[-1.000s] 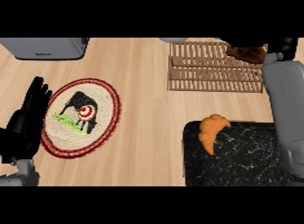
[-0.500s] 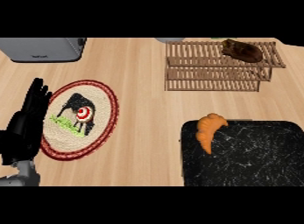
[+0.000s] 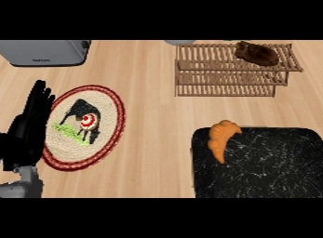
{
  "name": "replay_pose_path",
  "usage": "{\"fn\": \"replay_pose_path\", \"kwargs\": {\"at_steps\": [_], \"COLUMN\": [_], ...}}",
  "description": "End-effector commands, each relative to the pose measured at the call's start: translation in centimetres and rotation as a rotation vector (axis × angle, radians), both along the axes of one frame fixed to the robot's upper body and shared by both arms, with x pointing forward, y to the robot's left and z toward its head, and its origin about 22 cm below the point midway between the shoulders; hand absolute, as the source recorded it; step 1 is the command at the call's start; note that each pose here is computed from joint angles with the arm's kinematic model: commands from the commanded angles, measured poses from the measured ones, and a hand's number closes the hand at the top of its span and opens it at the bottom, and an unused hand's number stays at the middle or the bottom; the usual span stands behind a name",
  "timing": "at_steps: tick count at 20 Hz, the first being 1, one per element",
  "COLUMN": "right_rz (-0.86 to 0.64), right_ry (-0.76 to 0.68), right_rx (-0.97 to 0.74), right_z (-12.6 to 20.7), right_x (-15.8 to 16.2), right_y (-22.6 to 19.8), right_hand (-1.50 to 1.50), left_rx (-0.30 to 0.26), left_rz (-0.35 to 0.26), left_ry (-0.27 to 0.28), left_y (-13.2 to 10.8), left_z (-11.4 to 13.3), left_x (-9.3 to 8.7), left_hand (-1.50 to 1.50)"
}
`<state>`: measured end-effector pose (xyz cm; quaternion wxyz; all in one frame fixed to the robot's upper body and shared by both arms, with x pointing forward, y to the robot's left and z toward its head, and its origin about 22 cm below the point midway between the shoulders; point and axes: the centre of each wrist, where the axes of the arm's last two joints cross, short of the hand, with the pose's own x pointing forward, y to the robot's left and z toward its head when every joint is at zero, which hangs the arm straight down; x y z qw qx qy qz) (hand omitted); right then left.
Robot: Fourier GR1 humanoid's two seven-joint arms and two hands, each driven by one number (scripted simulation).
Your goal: Pick the sweet potato from the tray and place it in the tiered shelf
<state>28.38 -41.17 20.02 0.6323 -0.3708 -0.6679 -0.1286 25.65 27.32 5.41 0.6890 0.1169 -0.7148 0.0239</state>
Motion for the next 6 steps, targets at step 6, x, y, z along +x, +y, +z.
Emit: {"fn": "replay_pose_path", "kwargs": {"at_steps": [6], "right_rz": [0.062], "right_ry": [-0.024], "right_rx": [-0.005], "right_z": [-0.1], "right_x": [-7.8], "right_y": [-5.0], "right_hand": [-1.5], "left_rx": [-0.014], "left_rz": [-0.011], "left_ry": [0.006], "left_y": [-0.2], "left_z": [0.3], "left_x": [0.0], "left_hand": [0.0]}}
